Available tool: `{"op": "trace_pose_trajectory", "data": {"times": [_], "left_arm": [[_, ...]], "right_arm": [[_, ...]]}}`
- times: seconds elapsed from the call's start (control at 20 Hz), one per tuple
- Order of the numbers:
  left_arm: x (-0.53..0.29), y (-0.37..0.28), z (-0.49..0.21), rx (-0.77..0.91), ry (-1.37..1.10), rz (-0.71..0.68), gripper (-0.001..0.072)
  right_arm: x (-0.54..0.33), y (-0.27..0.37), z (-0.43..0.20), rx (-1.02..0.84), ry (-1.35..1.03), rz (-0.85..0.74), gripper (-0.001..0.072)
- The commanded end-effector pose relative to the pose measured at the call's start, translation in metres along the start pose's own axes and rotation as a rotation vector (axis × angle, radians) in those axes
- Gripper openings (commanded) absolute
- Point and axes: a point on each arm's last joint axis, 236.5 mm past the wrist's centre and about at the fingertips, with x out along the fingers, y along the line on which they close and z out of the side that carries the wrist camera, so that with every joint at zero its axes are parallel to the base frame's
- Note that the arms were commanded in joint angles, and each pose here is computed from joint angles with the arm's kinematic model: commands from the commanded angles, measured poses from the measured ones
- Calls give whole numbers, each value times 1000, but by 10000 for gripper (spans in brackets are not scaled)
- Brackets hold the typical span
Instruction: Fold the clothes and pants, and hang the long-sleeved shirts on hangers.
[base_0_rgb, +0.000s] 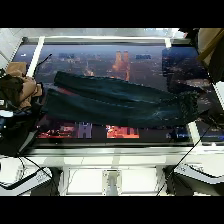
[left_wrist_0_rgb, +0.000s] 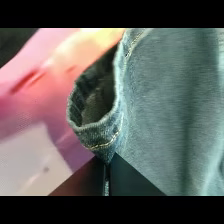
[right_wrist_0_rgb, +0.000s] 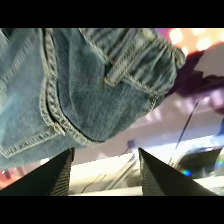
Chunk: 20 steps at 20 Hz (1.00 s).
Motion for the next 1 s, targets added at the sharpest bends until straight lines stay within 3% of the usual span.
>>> {"op": "trace_pose_trajectory", "data": {"times": [0.0,0.25,0.65,0.95], "left_arm": [[-20,-28,19,76,-46,-47,12],[-38,-44,27,124,-83,-79,12],[-37,-44,23,161,-66,-77,12],[-37,-44,23,184,-67,-76,13]], "right_arm": [[24,-11,-4,41,-43,-3,456],[40,-38,10,142,-158,-78,458],[44,-66,-30,123,12,-186,458],[56,-52,-8,180,-74,-96,454]]}}
